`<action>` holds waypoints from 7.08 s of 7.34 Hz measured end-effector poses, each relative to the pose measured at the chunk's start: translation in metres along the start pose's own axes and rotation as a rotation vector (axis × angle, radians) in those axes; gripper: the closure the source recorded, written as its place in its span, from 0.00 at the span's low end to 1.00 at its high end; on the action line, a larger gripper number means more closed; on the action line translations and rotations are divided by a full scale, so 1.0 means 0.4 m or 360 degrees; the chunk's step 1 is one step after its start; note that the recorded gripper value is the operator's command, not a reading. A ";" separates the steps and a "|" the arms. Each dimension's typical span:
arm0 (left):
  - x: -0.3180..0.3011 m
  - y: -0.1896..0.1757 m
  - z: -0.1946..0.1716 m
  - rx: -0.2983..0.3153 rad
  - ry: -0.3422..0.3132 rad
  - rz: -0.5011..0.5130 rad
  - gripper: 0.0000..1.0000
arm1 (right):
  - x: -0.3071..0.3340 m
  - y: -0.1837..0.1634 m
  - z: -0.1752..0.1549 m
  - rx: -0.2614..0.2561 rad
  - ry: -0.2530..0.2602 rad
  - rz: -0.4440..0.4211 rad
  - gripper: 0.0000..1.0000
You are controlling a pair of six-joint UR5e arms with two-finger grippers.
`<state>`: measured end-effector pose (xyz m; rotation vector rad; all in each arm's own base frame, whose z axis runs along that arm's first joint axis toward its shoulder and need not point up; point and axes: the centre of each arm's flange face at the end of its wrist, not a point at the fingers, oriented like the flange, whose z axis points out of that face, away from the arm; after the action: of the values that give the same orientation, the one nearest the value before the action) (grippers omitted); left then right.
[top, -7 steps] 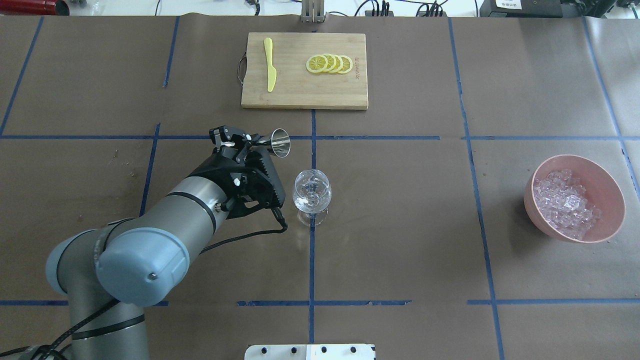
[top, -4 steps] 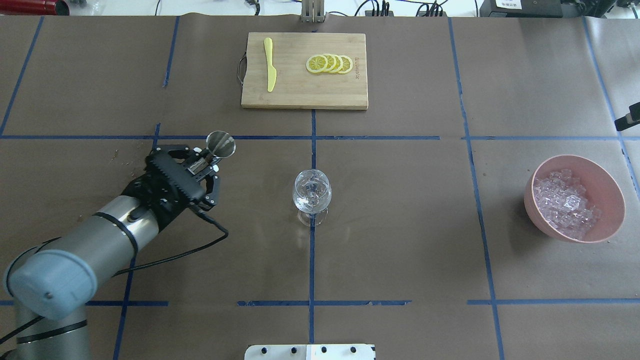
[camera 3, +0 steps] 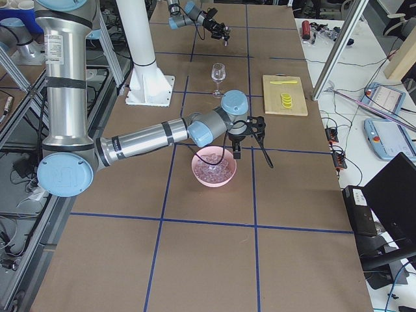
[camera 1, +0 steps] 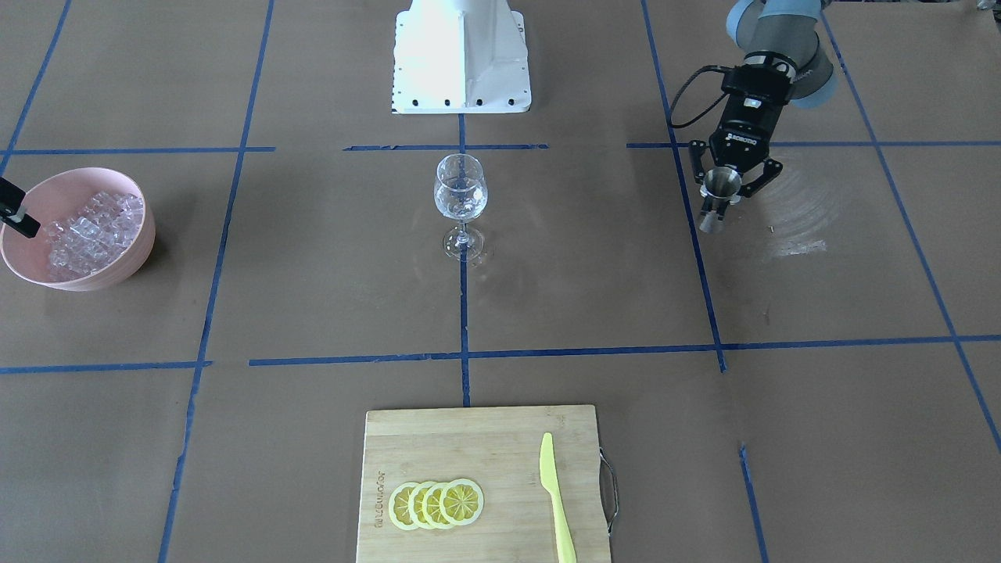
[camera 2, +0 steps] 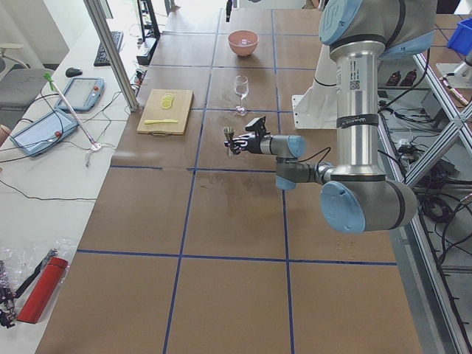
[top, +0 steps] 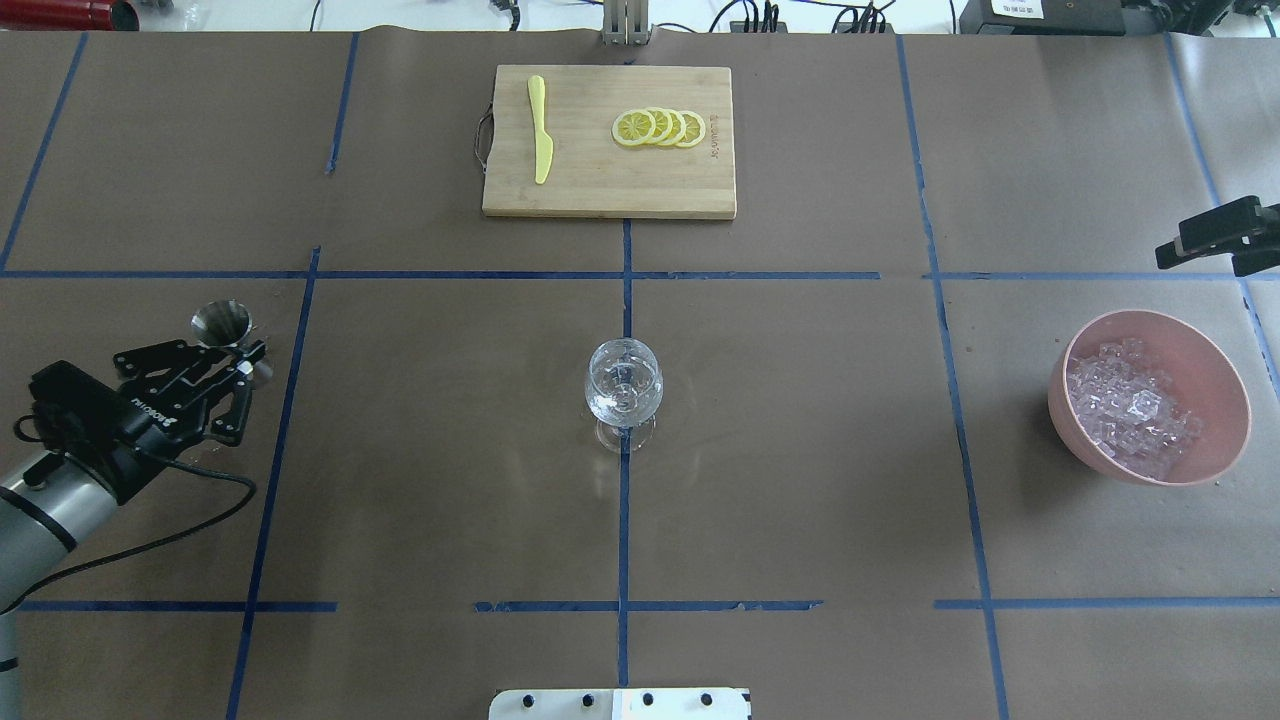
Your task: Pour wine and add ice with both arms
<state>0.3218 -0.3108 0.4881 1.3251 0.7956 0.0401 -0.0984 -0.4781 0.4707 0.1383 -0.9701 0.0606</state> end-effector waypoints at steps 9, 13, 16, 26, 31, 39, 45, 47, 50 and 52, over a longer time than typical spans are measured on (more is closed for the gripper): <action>-0.157 0.253 -0.060 -0.0185 -0.0237 -0.0492 0.94 | 0.013 0.019 0.006 -0.0014 -0.0004 0.0018 0.00; -0.129 0.240 -0.040 -0.0098 -0.0261 -0.0505 0.82 | 0.016 0.021 0.008 -0.0019 -0.0005 0.0023 0.00; -0.073 0.244 -0.017 -0.0046 -0.0265 -0.0502 0.78 | 0.016 0.021 0.009 -0.0021 -0.0007 0.0021 0.00; -0.084 0.272 -0.039 -0.0125 -0.0218 -0.0307 0.08 | 0.013 0.022 0.006 -0.0019 -0.0011 0.0018 0.00; -0.171 0.248 -0.208 -0.0566 0.0090 -0.0212 0.10 | 0.022 0.029 0.007 -0.0025 -0.0007 0.0027 0.00; -0.612 0.145 -0.192 -0.1067 0.0021 -0.0091 0.00 | 0.049 0.160 0.116 -0.0165 0.0138 0.0032 0.00; -0.756 0.035 -0.169 -0.1216 0.0063 -0.0457 0.00 | 0.029 0.215 0.248 -0.0261 0.0268 0.0472 0.06; -0.756 0.033 -0.169 -0.1207 0.0067 -0.0456 0.00 | 0.025 0.226 0.278 -0.0289 0.0291 0.0527 0.15; -0.755 0.030 -0.170 -0.1201 0.0070 -0.0454 0.00 | 0.038 0.226 0.297 -0.0300 0.0315 0.0559 0.80; -0.753 0.025 -0.170 -0.1193 0.0069 -0.0451 0.00 | 0.034 0.218 0.299 -0.0282 0.0322 0.0569 1.00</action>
<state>0.0661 -0.3880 0.6434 0.5016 0.8815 0.1290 -0.1984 -0.4091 0.5564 -0.2025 -0.7843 0.3104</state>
